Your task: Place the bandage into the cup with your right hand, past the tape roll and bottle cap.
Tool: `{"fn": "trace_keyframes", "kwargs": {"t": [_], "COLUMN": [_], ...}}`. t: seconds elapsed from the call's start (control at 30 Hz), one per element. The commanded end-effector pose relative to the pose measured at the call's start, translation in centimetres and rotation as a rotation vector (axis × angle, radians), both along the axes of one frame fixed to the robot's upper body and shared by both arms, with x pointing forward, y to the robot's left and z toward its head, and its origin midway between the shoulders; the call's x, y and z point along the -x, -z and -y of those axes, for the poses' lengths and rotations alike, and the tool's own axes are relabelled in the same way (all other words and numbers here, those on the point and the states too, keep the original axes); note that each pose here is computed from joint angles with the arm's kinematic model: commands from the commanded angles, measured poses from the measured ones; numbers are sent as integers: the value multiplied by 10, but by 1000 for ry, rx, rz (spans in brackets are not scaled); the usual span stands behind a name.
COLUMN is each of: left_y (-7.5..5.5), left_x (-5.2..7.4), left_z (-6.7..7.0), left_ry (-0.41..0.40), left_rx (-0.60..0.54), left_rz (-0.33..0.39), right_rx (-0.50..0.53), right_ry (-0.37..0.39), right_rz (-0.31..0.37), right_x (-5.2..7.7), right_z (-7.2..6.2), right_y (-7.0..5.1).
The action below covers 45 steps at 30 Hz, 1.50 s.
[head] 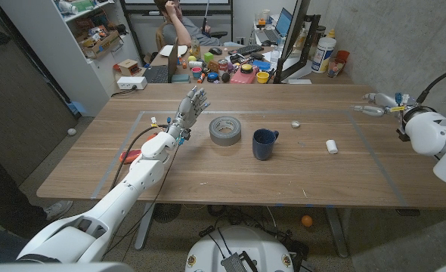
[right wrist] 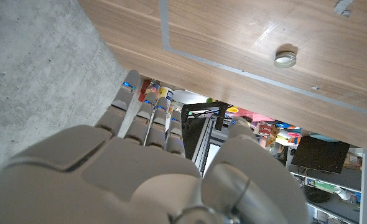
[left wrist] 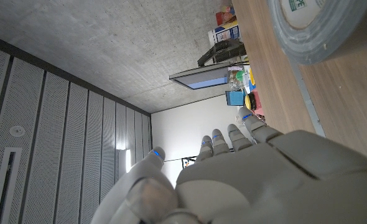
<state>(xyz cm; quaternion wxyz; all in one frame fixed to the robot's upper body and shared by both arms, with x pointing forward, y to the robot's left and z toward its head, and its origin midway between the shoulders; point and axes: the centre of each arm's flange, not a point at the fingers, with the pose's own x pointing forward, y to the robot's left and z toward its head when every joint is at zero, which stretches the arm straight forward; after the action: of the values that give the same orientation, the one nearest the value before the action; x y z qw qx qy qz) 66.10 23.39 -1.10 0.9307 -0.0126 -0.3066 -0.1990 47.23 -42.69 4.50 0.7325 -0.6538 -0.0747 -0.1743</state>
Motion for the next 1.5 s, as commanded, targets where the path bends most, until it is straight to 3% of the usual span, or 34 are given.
{"fn": "trace_keyframes", "kwargs": {"t": [0.03,0.6,1.5], "left_y": [-1,-2,-3], "left_x": [-3,-4,-12], "left_z": [-2,-4,-6], "left_ry": [5,4,6], "left_rx": [-2,-3,-7], "left_rz": [-9,-11,-25], "right_rx": [19,29,57], "right_ry": [-2,49,61], "right_rz": [-62,-161,-247], "right_x": [-11,-32,-52], "right_z": [-14,-18,-35], "right_y": [11,31,56]}}
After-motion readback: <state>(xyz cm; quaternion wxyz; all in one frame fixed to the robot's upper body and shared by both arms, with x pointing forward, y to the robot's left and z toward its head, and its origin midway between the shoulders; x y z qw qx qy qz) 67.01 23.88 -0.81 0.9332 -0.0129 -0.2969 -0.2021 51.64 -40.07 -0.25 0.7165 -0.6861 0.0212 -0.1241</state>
